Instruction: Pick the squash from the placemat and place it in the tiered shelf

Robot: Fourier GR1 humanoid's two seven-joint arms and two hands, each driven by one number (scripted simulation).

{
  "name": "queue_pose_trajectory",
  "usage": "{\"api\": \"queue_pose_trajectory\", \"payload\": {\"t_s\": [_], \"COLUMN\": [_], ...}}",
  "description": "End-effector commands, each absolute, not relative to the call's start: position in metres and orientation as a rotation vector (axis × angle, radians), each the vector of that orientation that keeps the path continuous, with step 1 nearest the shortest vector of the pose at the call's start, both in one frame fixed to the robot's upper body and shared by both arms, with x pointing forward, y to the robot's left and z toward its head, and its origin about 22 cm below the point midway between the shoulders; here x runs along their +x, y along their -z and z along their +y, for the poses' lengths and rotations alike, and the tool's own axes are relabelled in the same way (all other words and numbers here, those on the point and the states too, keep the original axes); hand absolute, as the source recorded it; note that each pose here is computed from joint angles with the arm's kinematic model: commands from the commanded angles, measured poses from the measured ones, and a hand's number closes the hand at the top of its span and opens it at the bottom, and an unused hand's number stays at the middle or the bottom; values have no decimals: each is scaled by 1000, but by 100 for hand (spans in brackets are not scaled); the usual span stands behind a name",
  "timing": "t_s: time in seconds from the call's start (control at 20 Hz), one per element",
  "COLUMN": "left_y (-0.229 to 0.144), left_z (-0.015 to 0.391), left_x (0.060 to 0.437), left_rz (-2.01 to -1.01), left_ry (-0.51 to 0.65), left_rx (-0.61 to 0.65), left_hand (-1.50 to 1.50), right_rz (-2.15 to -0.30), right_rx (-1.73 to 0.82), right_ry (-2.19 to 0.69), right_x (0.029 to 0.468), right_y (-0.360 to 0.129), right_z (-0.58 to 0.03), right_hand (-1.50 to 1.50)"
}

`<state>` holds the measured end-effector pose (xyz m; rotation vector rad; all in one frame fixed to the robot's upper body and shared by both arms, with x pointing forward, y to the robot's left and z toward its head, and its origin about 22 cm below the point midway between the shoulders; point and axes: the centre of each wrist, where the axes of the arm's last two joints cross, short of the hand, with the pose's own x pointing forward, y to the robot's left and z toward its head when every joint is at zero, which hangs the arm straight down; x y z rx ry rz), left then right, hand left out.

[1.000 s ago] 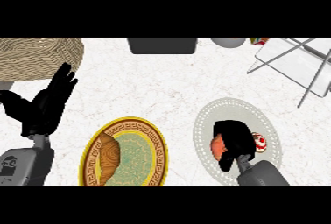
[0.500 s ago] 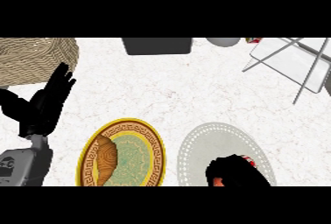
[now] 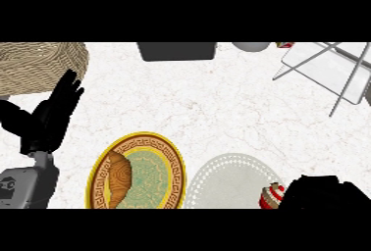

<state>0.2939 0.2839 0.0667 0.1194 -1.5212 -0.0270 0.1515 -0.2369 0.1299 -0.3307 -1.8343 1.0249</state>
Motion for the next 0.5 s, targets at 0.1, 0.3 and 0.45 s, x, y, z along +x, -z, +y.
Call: {"api": "queue_pose_trajectory", "payload": {"t_s": [0.1,0.3,0.45], "left_y": [-66,-81,-58], "left_z": [268,271,278], "left_x": [293,297,290], "left_rz": [-1536,-1535,-1539], "left_ry": [52,49,56], "left_rx": [103,80,96], "left_hand": [0,0,0], "right_rz": [-1903,-1882,-1858], "right_rx": [-405,-558,-602], "right_ry": [-846,-755,-740], "right_x": [151,178,179], "right_y": [-199,-227,-257], "right_z": [-278,-305,-330], "right_hand": [150,150,150]}}
